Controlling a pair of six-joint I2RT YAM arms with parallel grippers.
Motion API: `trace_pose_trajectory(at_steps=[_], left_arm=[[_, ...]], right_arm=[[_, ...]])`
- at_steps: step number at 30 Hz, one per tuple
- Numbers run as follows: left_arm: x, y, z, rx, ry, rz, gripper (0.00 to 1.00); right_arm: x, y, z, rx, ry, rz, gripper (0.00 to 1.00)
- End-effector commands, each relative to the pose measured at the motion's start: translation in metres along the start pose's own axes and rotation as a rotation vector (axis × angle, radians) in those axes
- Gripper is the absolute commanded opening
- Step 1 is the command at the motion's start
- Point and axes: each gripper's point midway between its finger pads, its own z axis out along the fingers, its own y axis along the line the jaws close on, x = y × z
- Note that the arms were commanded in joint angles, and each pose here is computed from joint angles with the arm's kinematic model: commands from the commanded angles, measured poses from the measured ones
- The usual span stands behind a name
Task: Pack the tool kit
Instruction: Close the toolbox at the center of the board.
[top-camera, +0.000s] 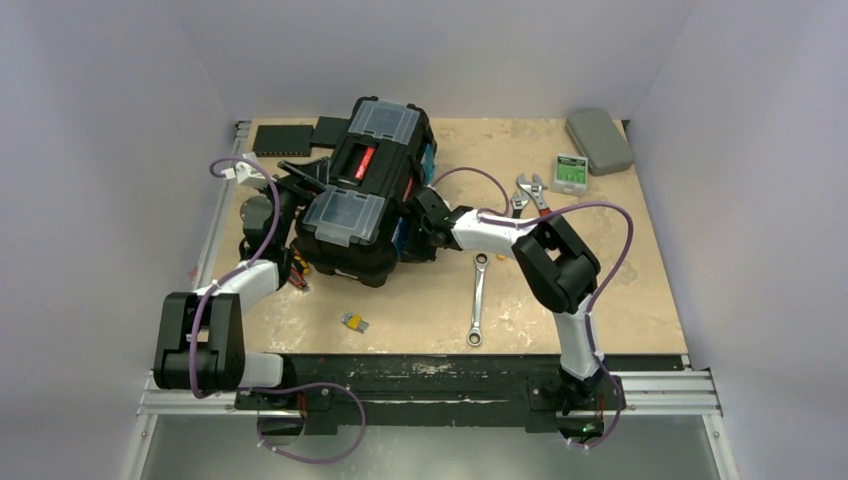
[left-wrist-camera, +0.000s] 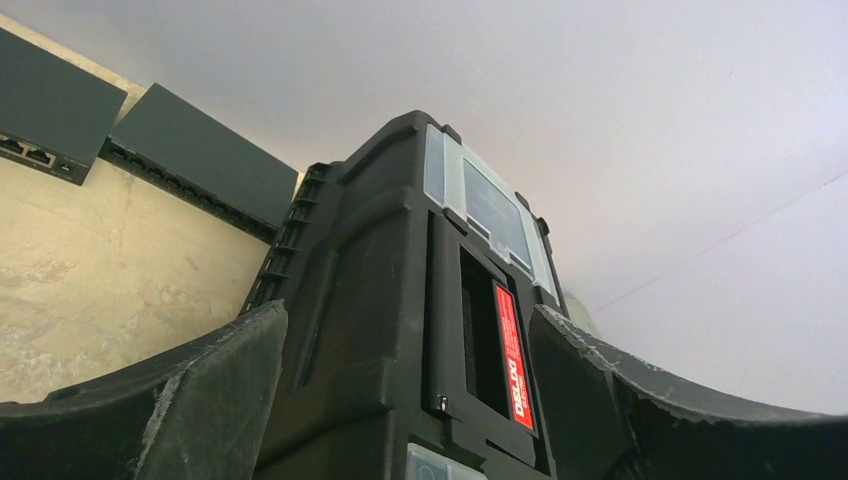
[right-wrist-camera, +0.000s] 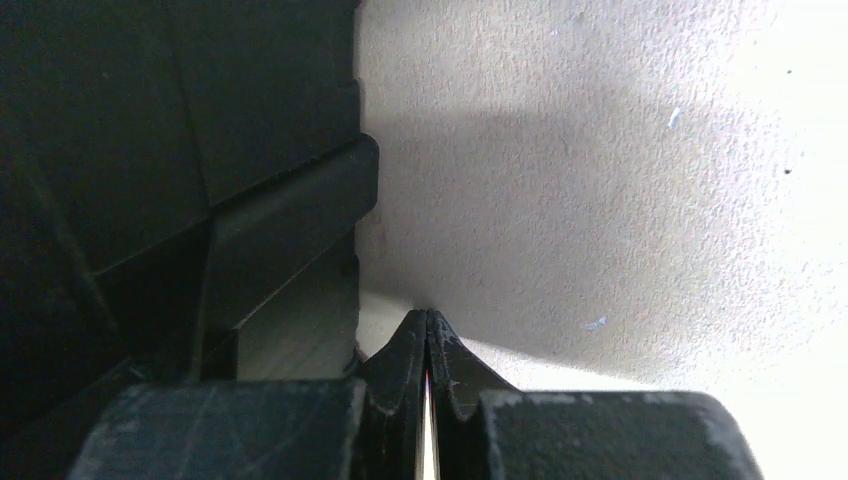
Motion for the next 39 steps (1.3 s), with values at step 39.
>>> trace_pose_trajectory(at_steps=[39], left_arm=[[-0.014, -0.06, -0.089, -0.331, 0.262, 0.373, 0.9]], right_arm=[[-0.142, -0.084, -0.292, 0.008, -0.913, -0.308, 0.05]])
